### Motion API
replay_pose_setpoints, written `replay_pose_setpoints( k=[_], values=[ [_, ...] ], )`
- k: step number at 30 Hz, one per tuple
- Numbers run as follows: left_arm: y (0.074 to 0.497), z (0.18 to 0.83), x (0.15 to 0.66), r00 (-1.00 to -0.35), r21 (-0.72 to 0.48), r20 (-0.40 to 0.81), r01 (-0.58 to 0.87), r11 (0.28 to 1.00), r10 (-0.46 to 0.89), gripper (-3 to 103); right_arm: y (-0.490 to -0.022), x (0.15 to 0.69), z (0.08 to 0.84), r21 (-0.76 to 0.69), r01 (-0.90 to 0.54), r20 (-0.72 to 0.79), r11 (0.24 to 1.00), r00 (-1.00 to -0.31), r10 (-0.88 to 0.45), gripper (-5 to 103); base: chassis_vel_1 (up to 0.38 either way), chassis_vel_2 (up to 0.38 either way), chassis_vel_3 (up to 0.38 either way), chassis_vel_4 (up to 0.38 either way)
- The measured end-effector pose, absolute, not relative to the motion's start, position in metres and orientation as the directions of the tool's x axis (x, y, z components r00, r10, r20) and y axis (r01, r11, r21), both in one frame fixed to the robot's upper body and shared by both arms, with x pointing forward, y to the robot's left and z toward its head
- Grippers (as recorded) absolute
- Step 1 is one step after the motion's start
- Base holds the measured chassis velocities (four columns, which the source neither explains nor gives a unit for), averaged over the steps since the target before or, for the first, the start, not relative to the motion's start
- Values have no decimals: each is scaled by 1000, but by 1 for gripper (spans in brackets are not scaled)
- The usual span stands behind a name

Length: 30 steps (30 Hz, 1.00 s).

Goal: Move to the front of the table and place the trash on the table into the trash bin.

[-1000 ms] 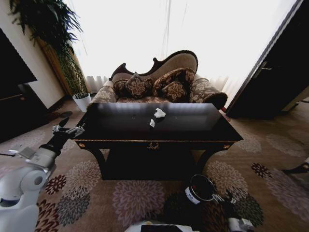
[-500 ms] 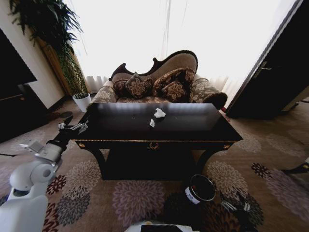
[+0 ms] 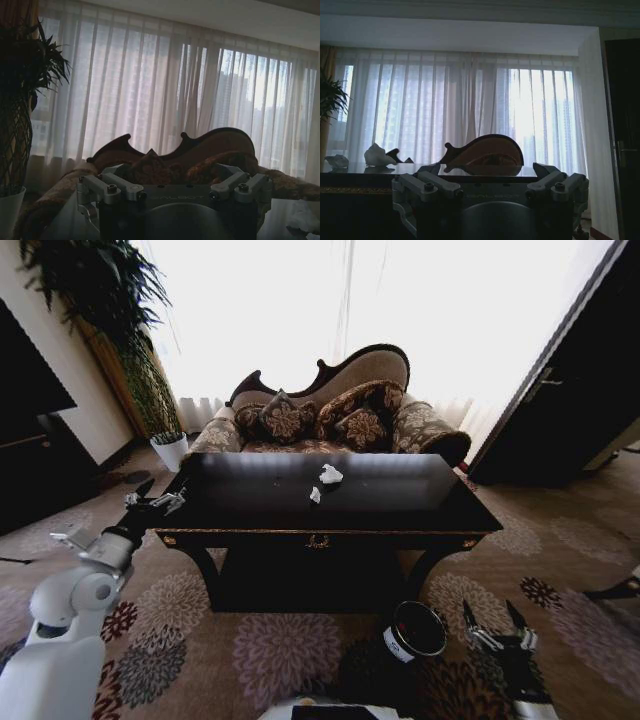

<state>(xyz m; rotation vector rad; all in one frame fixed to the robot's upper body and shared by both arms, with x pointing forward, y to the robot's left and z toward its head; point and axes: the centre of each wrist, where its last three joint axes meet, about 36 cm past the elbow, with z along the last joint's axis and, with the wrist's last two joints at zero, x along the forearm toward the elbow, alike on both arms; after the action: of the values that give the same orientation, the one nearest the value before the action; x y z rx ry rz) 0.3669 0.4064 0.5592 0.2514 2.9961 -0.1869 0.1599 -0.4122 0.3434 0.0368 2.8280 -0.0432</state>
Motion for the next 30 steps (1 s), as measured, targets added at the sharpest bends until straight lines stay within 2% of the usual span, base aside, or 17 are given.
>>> replay_pose_setpoints(
  k=[7,15,19,26,30],
  values=[
    [404,557,361,-979,-106,-129,171,980,157,100,-395,176,381,-22,-4,-376,1000,-927,-12,100,0,0,0,0],
    [399,556,345,-981,-92,-112,166,982,156,100,-334,232,434,164,-22,-399,986,-916,46,100,0,0,0,0],
    [401,558,338,-983,-80,-110,155,985,146,100,-323,248,444,204,-50,-401,978,-915,36,100,0,0,0,0],
    [408,568,330,-984,-59,-117,139,988,132,100,-323,270,450,234,-78,-395,969,-918,22,100,0,0,0,0],
    [410,571,321,-986,-44,-111,127,991,121,100,-343,305,468,143,-100,-355,985,-934,-44,100,0,0,0,0]
  ],
)
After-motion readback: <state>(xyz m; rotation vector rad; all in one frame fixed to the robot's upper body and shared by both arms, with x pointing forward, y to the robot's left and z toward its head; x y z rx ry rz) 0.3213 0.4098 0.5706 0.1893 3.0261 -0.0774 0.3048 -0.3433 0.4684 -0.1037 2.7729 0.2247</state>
